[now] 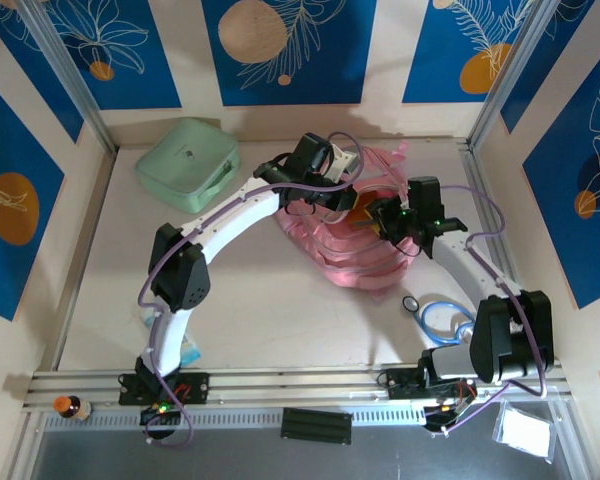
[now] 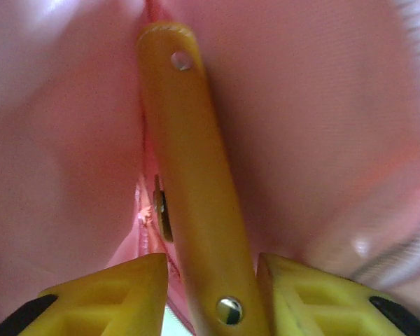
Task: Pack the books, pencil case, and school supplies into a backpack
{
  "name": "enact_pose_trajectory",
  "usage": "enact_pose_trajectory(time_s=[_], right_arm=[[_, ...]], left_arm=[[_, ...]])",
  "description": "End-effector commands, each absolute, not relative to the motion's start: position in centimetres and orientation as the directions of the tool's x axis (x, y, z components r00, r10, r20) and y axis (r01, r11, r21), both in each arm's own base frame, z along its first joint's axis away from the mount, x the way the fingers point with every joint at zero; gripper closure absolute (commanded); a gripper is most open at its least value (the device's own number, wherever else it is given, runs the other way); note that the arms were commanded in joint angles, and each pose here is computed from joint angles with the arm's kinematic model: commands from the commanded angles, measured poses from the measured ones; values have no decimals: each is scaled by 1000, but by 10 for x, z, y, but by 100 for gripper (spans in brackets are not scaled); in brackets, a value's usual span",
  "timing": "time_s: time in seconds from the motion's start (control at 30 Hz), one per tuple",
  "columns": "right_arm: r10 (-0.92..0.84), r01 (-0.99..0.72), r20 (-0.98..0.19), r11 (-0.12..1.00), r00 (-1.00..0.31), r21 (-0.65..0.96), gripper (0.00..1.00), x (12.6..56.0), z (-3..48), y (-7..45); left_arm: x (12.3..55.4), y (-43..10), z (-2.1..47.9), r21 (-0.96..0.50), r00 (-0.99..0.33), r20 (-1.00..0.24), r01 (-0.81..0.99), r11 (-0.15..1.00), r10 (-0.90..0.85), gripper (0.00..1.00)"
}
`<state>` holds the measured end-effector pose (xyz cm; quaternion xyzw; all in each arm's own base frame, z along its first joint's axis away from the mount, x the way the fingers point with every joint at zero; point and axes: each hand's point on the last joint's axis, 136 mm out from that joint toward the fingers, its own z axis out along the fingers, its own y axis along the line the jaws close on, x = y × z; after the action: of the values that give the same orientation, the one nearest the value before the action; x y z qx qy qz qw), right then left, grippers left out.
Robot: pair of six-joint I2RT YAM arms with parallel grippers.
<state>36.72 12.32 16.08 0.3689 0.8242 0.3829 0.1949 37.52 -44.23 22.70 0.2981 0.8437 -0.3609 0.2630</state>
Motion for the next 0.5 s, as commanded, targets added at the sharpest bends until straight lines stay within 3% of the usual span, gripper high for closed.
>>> enact_pose_trajectory(time_s=[0.0, 0.13, 0.23, 0.47], right_arm=[[703, 419, 9, 414, -712, 808, 55, 368, 174, 138], [716, 434, -10, 434, -698, 789, 45, 353, 175, 126], [728, 443, -42, 461, -685, 769, 44, 340, 179, 113], [732, 454, -118, 532, -671, 715, 55, 334, 177, 94]], left_arm=[[374, -459, 283, -476, -615, -754, 755, 452, 233, 100], [377, -455, 283, -476, -618, -752, 750, 460, 230, 100], [377, -454, 281, -478, -622, -748, 748, 460, 234, 100], [378, -456, 280, -486, -626, -746, 746, 456, 230, 100]])
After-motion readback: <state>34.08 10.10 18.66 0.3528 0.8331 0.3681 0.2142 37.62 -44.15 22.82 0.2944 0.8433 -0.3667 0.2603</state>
